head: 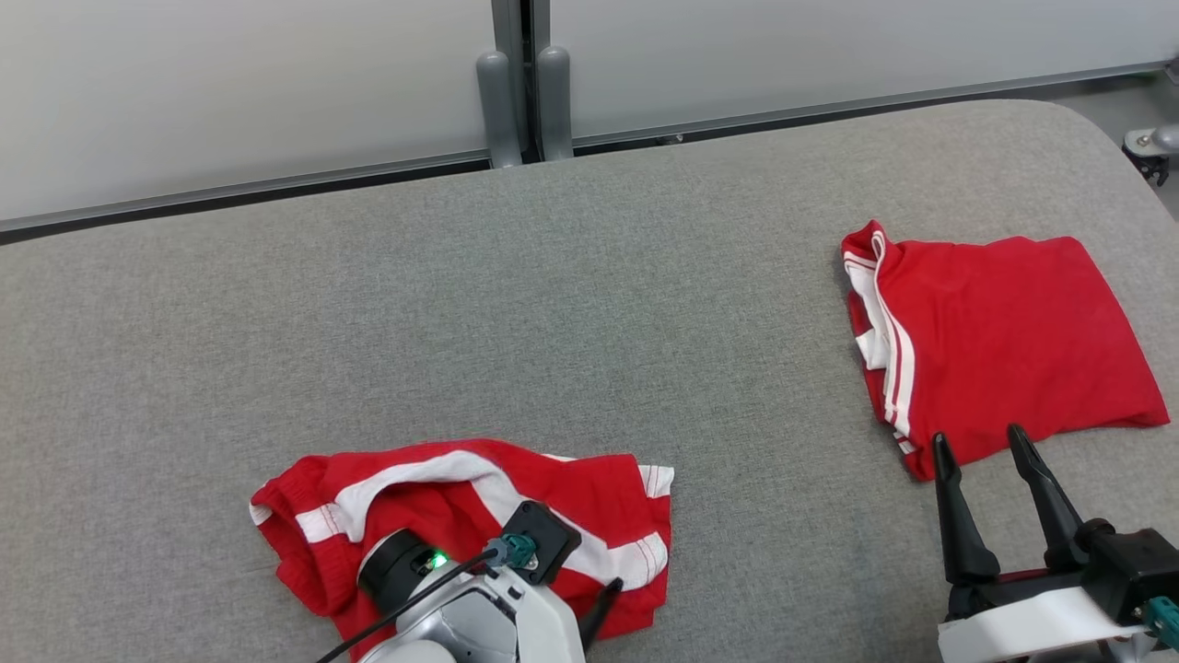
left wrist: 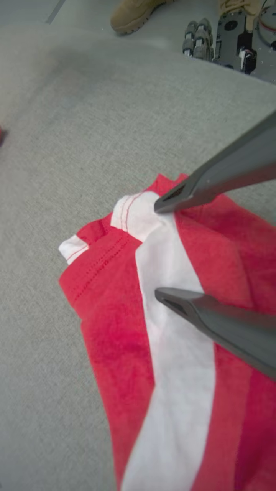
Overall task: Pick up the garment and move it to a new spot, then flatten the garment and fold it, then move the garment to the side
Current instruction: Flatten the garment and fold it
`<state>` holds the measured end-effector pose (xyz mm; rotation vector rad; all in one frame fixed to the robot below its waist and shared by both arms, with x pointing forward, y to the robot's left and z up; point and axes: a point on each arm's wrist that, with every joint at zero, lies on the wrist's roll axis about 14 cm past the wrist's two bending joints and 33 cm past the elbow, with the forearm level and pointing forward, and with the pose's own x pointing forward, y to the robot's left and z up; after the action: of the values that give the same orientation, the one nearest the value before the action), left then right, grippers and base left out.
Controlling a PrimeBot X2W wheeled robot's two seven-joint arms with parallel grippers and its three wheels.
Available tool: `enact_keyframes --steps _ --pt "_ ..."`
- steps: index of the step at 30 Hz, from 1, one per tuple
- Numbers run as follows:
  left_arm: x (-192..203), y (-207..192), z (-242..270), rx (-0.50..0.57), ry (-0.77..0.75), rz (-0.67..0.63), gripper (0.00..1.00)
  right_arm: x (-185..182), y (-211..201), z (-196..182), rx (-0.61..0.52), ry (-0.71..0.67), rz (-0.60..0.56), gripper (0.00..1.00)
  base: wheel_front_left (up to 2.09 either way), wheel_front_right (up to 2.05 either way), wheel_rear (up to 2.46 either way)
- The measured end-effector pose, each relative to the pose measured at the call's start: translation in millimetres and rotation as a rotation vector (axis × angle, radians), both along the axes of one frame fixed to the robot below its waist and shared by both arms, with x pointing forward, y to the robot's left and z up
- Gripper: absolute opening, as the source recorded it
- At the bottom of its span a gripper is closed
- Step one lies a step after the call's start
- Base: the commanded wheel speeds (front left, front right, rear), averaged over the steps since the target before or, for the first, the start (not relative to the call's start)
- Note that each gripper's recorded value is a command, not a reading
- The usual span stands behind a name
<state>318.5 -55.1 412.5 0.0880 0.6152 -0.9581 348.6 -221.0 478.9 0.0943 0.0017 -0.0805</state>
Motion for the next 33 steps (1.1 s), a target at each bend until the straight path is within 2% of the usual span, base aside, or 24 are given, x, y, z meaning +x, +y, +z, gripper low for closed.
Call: enact_keyframes --steps 1,2,3,4,14,19,21,24,28,29,30,31,32,33 --pt "-1 3 -8 0.031 0.017 -0.006 0.96 -1 -1 0 0.001 0.001 -0.003 1.0 0.0 0.0 0.0" --pt "-3 5 -13 0.049 0.028 -0.012 0.42 -1 -2 -1 0.003 0.003 -0.007 1.0 0.0 0.0 0.0" --pt "-2 5 -15 0.051 0.03 -0.01 0.1 -2 -3 -1 0.006 0.003 -0.011 1.0 0.0 0.0 0.0" --pt "0 4 -15 0.045 0.027 -0.001 0.0 -2 -4 -1 0.006 0.005 -0.015 1.0 0.0 0.0 0.0" --pt "9 -18 21 -0.143 -0.006 0.028 0.0 -2 -6 0 0.012 0.0 -0.022 1.0 0.0 0.0 0.0" --pt "3 -47 55 -0.301 -0.009 0.012 0.0 0 -6 0 0.011 -0.002 -0.02 1.0 0.0 0.0 0.0" --pt "0 -55 61 -0.33 -0.012 0.0 0.0 -1 -7 -1 0.01 0.002 -0.024 1.0 0.0 0.0 0.0" --pt "-7 -66 57 -0.338 0.008 -0.026 0.0 -1 -10 -2 0.006 0.009 -0.035 1.0 0.0 0.0 0.0" --pt "-19 -74 31 -0.294 0.072 -0.051 0.0 -3 -15 -7 0.003 0.026 -0.051 1.0 0.0 0.0 0.0" --pt "-22 -74 23 -0.278 0.09 -0.055 0.05 -3 -16 -8 0.003 0.029 -0.054 1.0 0.0 0.0 0.0" --pt "-24 -74 17 -0.279 0.113 -0.051 0.28 -3 -17 -8 0.001 0.031 -0.058 1.0 0.0 0.0 0.0" --pt "-27 -76 14 -0.28 0.128 -0.052 0.28 -2 -18 -8 0.001 0.031 -0.061 1.0 0.0 0.0 0.0" --pt "-30 -78 12 -0.283 0.136 -0.063 0.61 -2 -19 -8 0.001 0.031 -0.064 1.0 0.0 0.0 0.0" --pt "-30 -78 12 -0.283 0.136 -0.063 1.0 -2 -19 -8 0.001 0.031 -0.064 1.0 0.0 0.0 0.0"
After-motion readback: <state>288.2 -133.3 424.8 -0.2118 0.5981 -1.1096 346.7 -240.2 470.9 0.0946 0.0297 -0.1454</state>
